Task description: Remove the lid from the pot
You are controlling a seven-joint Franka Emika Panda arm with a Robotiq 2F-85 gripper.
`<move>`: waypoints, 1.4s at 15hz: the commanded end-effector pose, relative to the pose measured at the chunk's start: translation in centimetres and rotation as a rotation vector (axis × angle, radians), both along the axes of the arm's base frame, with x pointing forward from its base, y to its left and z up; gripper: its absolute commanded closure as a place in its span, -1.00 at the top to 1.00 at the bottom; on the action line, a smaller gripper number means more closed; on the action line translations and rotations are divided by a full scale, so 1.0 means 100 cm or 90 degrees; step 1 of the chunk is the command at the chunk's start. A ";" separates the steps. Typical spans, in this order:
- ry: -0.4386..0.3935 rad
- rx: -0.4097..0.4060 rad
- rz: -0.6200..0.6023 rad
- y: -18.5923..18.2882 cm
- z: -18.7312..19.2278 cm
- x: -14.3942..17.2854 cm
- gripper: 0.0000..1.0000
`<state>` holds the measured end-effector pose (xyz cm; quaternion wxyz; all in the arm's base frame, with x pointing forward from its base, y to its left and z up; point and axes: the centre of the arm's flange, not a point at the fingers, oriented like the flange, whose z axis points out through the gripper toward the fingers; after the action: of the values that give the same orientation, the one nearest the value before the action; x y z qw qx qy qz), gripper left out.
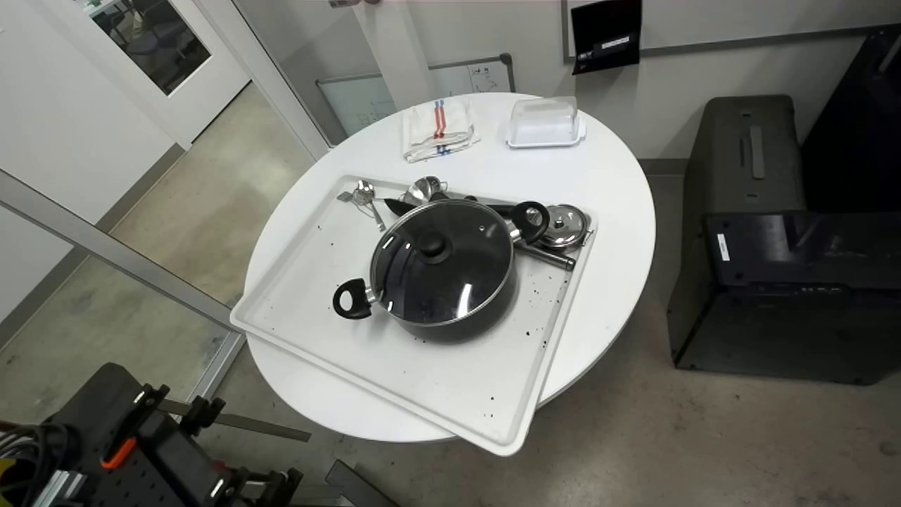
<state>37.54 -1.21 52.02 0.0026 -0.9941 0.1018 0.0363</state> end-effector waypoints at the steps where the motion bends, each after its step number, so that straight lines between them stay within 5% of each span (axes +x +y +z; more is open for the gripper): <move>1: 0.020 0.006 -0.015 -0.017 -0.017 0.033 1.00; 21: 0.003 -0.003 -0.095 -0.090 -0.185 0.204 1.00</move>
<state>55.13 -9.25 35.48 0.0032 -0.9848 0.1673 0.0456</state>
